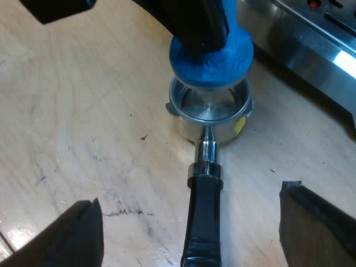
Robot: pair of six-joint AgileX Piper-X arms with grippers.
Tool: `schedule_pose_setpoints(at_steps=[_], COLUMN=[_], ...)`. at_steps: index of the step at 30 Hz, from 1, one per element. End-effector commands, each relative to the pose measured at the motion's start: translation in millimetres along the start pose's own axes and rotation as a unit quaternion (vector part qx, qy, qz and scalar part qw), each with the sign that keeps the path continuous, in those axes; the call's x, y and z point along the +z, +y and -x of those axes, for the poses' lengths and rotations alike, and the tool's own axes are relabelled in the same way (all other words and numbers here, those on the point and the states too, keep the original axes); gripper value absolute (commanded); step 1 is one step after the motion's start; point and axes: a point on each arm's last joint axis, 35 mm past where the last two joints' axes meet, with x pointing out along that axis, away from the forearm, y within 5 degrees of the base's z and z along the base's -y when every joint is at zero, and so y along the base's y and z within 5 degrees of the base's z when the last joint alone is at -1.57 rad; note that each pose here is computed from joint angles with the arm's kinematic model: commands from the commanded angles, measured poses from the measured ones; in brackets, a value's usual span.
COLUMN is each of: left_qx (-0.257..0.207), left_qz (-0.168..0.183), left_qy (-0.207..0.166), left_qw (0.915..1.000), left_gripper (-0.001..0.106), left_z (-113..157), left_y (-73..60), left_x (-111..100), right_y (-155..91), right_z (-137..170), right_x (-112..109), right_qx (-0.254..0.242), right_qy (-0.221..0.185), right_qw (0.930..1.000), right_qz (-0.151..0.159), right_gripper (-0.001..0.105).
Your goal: Grind coffee beans and then tamp
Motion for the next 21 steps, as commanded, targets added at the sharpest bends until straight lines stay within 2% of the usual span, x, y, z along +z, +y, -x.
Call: schedule_pose_setpoints(at_steps=[1,8,21], left_qx=[0.003,0.004,0.004], left_qz=[-0.007,0.001,0.000], left_qy=[-0.004,0.033,0.026], left_qw=[1.0000,0.9994,0.9997], left_gripper=[0.000,0.000,0.000], left_z=[-3.4,-20.7,-22.8], left_y=[-0.6,3.2,3.6], left_x=[3.2,-0.6,1.6], right_y=[-1.1,-1.1,-1.1], right_z=[0.5,0.5,0.5], right_x=[1.7,1.7,1.7], right_qx=[0.000,0.000,0.000], right_qy=[-0.004,-0.004,-0.004], right_qw=[1.0000,1.0000,1.0000], right_qz=[-0.003,-0.003,-0.003], right_gripper=[0.068,0.068,0.068])
